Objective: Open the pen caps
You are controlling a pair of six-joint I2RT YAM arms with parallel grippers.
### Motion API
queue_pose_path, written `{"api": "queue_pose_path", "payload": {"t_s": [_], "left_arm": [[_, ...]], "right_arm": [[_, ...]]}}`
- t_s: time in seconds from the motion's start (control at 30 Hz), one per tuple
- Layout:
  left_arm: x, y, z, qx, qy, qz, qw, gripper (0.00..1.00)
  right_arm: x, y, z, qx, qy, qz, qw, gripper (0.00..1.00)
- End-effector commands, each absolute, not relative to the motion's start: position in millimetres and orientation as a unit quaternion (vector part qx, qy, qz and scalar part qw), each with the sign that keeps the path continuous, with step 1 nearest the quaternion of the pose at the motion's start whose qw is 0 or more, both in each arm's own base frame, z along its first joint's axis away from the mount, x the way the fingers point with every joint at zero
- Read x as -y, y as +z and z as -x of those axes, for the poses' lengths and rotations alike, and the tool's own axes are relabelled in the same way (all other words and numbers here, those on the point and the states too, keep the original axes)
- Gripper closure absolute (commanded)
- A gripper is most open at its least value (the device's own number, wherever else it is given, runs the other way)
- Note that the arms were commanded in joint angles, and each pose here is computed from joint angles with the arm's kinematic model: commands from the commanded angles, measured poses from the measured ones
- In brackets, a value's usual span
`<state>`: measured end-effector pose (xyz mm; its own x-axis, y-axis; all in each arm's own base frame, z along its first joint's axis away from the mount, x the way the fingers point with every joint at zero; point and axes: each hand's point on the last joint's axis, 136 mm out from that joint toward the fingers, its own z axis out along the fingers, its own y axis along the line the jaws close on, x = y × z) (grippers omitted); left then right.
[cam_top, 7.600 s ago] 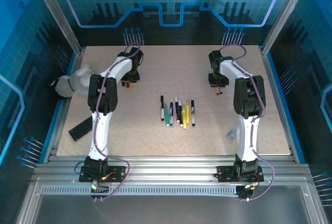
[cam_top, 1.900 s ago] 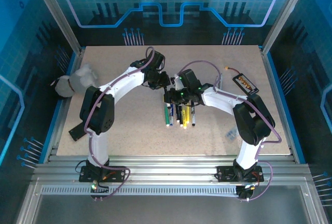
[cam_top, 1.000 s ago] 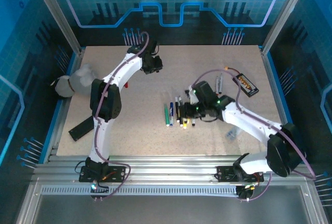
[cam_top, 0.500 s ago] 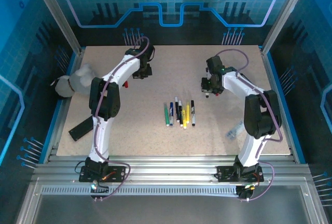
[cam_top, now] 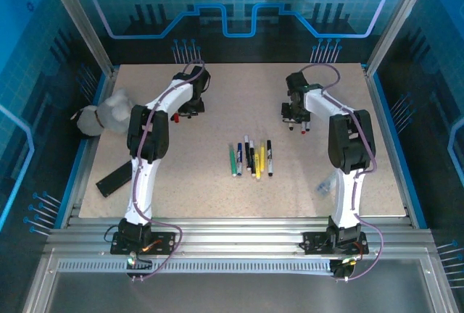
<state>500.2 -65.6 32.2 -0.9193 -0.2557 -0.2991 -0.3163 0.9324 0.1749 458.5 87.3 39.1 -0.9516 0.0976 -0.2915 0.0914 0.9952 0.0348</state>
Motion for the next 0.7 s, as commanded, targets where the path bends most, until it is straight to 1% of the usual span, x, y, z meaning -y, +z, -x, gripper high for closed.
{"api": "queue_pose_path", "payload": {"t_s": [0.0, 0.1, 0.2, 0.3, 0.37, 0.43, 0.47, 0.53, 0.67], "left_arm": [[52.8, 22.6, -492.6, -0.973, 0.143, 0.142, 0.116, 0.9], [50.4, 20.4, -491.9, -0.972, 0.149, 0.144, 0.115, 0.88], [47.6, 19.1, -491.8, -0.97, 0.158, 0.143, 0.115, 0.85], [45.1, 18.3, -491.4, -0.969, 0.166, 0.143, 0.113, 0.79], [43.9, 17.7, -491.2, -0.969, 0.169, 0.143, 0.113, 0.73], [44.4, 17.1, -491.0, -0.969, 0.168, 0.142, 0.112, 0.71], [44.2, 17.1, -490.8, -0.969, 0.169, 0.142, 0.112, 0.7], [43.5, 17.8, -490.9, -0.969, 0.171, 0.141, 0.112, 0.7], [43.2, 20.8, -491.3, -0.968, 0.172, 0.141, 0.114, 0.7]], "right_arm": [[-71.8, 30.2, -453.6, -0.991, -0.023, -0.049, 0.126, 1.0], [-70.7, 25.2, -452.2, -0.991, -0.026, -0.051, 0.124, 0.99], [-69.2, 21.4, -451.2, -0.991, -0.032, -0.052, 0.121, 0.96], [-65.4, 18.3, -450.0, -0.991, -0.044, -0.052, 0.116, 0.93], [-63.4, 16.3, -448.8, -0.991, -0.048, -0.056, 0.112, 0.86], [-63.9, 15.9, -448.8, -0.991, -0.049, -0.056, 0.111, 0.76], [-63.5, 15.6, -448.6, -0.991, -0.05, -0.057, 0.11, 0.73], [-62.6, 14.8, -448.2, -0.991, -0.053, -0.058, 0.108, 0.7], [-59.7, 15.7, -447.1, -0.991, -0.063, -0.059, 0.106, 0.68]]}}
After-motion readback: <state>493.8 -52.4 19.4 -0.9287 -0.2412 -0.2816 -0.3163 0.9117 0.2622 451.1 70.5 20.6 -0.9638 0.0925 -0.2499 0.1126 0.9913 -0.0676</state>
